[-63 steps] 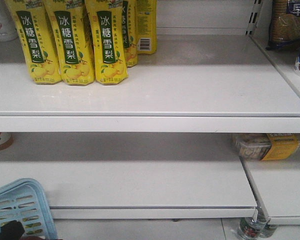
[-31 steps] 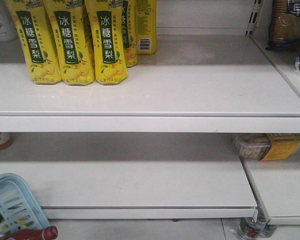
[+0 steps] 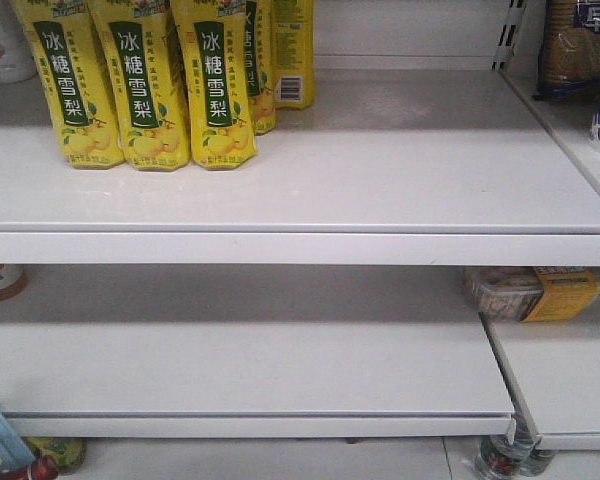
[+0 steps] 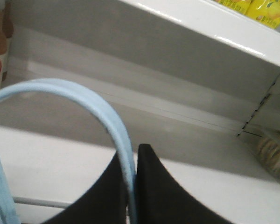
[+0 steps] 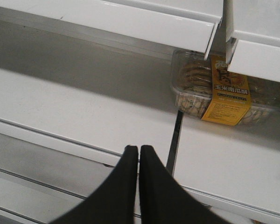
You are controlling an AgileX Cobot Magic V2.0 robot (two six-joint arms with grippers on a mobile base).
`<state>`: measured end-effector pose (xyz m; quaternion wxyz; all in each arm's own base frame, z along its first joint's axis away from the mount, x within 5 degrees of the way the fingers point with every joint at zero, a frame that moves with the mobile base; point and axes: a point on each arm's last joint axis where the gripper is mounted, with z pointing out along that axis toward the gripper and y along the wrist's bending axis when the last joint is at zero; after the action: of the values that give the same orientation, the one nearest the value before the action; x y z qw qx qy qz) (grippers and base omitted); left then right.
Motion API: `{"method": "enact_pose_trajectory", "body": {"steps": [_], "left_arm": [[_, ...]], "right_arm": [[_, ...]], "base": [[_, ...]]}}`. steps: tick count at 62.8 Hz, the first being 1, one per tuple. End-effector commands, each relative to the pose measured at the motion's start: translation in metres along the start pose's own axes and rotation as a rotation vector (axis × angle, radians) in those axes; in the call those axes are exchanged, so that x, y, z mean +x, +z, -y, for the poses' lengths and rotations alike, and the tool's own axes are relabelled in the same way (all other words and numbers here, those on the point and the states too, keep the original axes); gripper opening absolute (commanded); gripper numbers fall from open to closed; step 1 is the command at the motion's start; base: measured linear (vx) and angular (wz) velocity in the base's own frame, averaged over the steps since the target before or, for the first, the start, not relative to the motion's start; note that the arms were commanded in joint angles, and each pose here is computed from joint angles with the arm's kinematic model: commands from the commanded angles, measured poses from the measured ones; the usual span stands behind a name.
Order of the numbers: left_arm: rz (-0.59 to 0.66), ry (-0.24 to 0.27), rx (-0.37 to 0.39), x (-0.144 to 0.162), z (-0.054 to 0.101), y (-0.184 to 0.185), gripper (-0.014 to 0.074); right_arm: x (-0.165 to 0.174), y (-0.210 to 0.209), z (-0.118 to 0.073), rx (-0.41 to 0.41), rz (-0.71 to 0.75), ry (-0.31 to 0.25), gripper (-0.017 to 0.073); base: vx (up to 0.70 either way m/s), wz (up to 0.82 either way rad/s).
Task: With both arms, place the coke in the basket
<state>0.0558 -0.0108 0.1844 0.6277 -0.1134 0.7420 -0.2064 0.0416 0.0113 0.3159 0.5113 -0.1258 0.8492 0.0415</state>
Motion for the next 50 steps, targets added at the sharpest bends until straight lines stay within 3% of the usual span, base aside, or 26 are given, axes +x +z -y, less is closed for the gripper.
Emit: {"method": "enact_pose_trajectory", "body": {"steps": [1, 18, 30, 50], "left_arm": [[0.141, 0.039, 0.029, -0.0108, 0.0022, -0.0022, -0.0006], [0.145, 0.053, 0.029, -0.0112, 0.0023, -0.0022, -0.0006], [0.149, 0.118, 0.021, -0.0115, 0.0020, -0.0022, -0.0006], [0.217, 0.113, 0.041, -0.0175, 0.0041, -0.0034, -0.0006]], "right_arm": [[-0.0133, -0.0043, 0.0017, 0.016, 0.083, -0.004, -0.0002], [-0.0133, -0.0043, 0.0017, 0.016, 0.083, -0.004, -0.0002], [-0.0133, -0.0043, 0.0016, 0.016, 0.083, -0.004, -0.0002], [-0.0133, -0.0043, 0.0017, 0.017, 0.083, -0.005, -0.0002]], "base": [[0.00, 0.00], [0.00, 0.00], [0.00, 0.00], [0.00, 0.00]]}}
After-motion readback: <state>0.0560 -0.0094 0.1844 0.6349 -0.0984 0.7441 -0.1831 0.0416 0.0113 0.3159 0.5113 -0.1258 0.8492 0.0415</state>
